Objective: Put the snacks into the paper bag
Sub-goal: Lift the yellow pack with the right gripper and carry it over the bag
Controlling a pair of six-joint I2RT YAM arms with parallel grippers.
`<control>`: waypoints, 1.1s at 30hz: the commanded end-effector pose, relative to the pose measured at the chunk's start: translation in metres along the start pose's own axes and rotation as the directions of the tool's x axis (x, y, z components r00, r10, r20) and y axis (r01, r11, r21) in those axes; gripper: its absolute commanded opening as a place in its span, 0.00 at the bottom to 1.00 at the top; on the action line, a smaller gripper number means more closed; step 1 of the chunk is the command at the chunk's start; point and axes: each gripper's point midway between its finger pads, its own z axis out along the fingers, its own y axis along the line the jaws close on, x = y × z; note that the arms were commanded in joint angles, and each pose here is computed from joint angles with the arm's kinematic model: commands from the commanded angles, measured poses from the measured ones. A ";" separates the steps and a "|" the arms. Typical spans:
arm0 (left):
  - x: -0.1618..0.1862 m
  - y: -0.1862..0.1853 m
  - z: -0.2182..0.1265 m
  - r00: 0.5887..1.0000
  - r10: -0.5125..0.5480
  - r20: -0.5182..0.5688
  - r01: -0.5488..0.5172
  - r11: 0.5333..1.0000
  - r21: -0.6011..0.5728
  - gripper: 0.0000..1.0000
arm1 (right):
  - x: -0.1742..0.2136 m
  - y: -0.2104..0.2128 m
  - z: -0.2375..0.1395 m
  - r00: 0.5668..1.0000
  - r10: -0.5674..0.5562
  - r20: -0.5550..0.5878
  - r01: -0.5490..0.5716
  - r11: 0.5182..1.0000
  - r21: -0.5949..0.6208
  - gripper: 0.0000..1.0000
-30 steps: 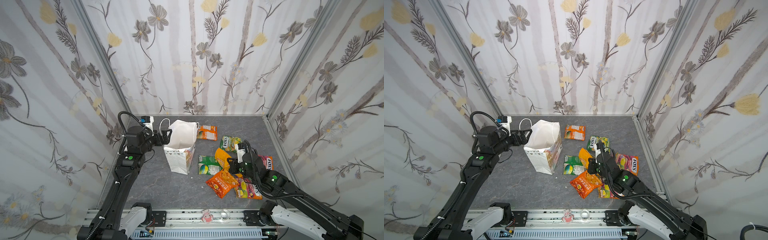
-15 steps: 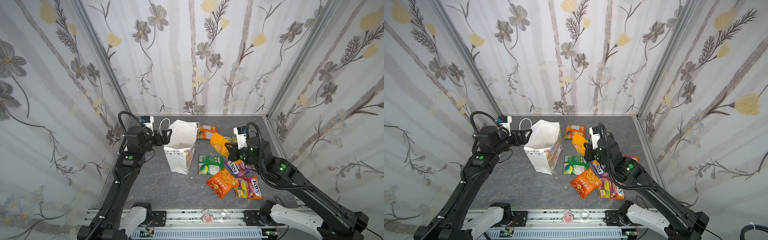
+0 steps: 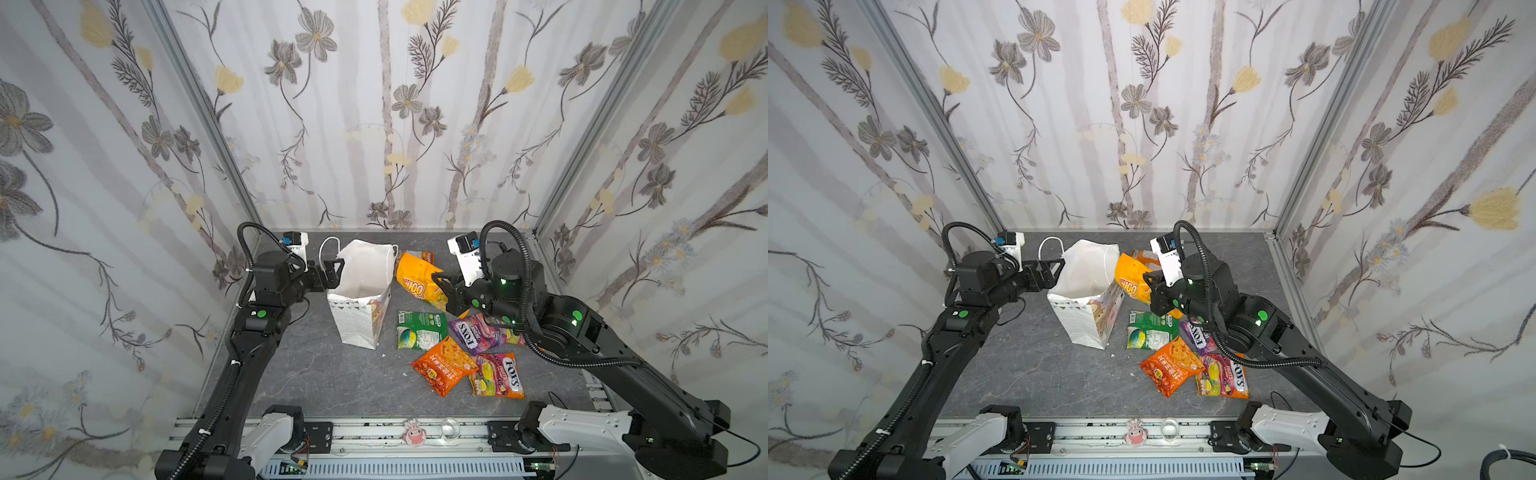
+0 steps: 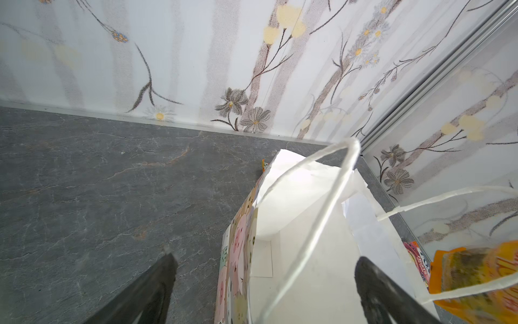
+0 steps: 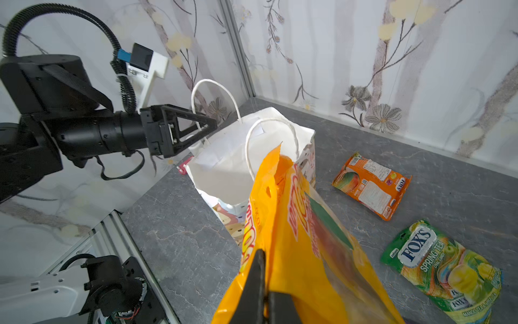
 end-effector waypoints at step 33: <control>0.003 -0.011 0.006 0.999 0.009 -0.033 -0.007 0.997 0.072 1.00 | -0.141 0.121 -0.012 0.956 -0.119 0.268 0.196 0.940 -0.279 0.00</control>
